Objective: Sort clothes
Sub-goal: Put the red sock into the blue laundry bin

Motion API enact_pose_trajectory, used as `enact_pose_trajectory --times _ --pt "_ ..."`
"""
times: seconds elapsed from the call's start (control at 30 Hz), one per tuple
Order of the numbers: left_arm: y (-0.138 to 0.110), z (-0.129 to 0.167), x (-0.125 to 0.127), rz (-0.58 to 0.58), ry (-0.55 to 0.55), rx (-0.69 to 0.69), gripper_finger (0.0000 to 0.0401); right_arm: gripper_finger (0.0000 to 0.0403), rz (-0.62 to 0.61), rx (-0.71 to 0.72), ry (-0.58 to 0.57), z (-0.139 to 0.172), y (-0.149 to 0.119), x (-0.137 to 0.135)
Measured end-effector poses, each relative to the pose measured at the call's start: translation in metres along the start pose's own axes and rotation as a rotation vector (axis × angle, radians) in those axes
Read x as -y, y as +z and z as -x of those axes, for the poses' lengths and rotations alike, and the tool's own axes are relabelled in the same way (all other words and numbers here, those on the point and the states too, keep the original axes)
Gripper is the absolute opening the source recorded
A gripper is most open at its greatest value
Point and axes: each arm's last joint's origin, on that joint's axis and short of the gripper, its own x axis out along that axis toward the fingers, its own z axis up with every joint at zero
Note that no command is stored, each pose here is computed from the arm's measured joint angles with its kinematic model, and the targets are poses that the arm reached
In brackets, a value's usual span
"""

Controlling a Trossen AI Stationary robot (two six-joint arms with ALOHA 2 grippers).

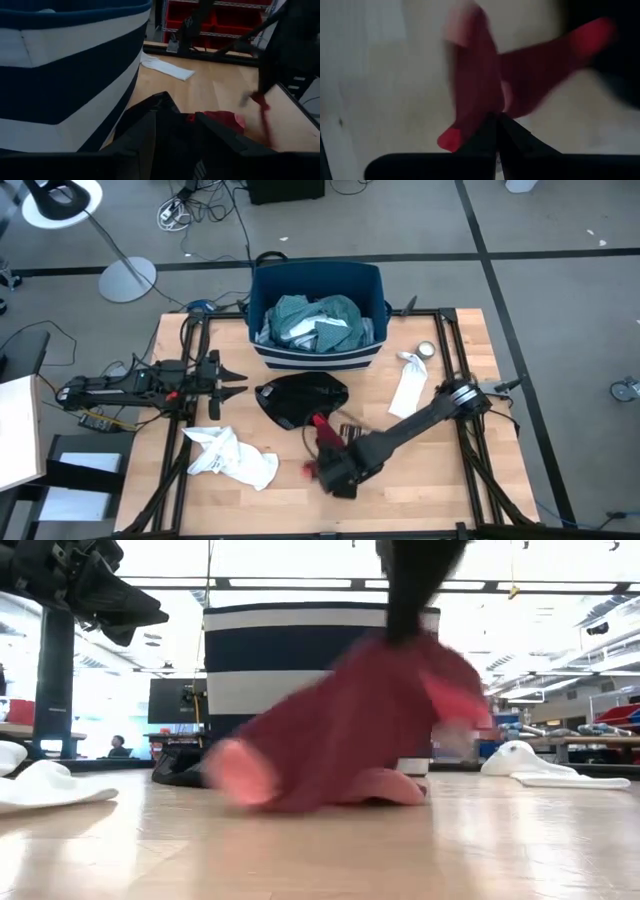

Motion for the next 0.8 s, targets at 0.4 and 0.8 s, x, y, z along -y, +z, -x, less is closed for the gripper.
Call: enact_pose_trajectory --times 0.4,0.8 --pt "0.01 0.0 0.001 0.008 -0.011 0.1 0.0142 0.0001 -0.138 0.45 -0.258 0.127 0.032 0.145" --pt "0.007 0.0 -0.001 0.0 0.052 0.074 0.0142 0.0002 -0.349 0.693 -0.532 0.16 0.055 0.318"
